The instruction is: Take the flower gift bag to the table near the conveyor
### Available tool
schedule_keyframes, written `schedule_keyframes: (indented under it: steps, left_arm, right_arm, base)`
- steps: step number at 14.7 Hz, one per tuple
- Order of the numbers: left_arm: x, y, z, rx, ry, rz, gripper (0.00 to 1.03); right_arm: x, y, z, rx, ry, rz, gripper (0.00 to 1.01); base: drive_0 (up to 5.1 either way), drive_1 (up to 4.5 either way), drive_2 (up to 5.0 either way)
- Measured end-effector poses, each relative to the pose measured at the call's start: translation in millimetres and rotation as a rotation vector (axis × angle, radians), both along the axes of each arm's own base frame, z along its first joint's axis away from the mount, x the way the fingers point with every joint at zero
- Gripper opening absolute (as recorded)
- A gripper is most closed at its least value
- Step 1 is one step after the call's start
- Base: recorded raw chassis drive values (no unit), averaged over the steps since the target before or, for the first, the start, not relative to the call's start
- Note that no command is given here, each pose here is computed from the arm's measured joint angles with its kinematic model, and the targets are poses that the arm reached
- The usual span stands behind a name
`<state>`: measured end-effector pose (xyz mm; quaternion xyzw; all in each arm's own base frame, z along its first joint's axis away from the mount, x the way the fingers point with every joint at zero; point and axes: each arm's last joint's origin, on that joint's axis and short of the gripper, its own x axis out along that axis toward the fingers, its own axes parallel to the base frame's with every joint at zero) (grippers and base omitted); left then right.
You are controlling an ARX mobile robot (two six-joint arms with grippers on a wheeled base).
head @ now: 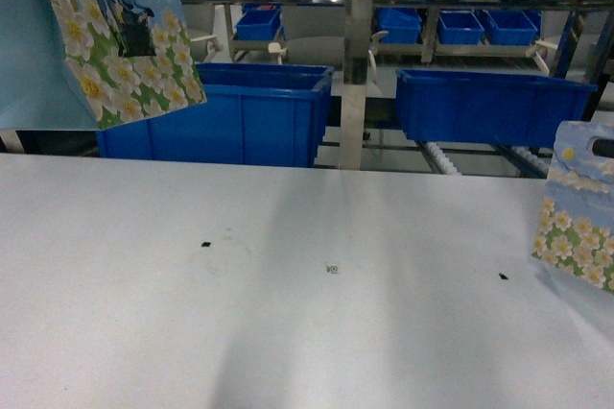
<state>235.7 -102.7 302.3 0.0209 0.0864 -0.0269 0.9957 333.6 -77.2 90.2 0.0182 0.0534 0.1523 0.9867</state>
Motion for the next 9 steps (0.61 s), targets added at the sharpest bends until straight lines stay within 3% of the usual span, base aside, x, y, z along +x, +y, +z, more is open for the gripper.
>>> schedule_keyframes:
  steps: [1, 2, 4, 6, 9]
  left_arm:
    - [0.0, 0.0, 0.0, 0.0, 0.0, 0.0, 0.02]
    - [0.0, 0.0, 0.0, 0.0, 0.0, 0.001, 0.02]
    - [-0.1, -0.3, 0.0, 0.0, 0.001, -0.003, 0.02]
    - [0.3, 0.9, -0.1, 0.001, 0.0, 0.007, 0.02]
    - [0.4, 0.9, 0.0, 0.001, 0.0, 0.006, 0.02]
  right_arm:
    - [-1.6, -7.1, -7.0, 0.017, 0.024, -0.007, 0.02]
    - [2.2, 5.1, -11.1, 0.017, 0.039, -0.043, 0.02]
    - [4.6, 32.3, -12.8, -0.029, 0.033, 0.027, 0.02]
    - [3.1, 29.6, -13.9, -0.044, 0.035, -0.007, 0.03]
    - [1.8, 27.8, -14.7, -0.042, 0.041, -0.015, 0.17]
  base:
    - [0.0, 0.0, 0.0]
    - [0.0, 0.0, 0.0]
    - [0.0, 0.0, 0.0]
    - [0.0, 0.0, 0.0]
    - [0.0, 0.0, 0.0]
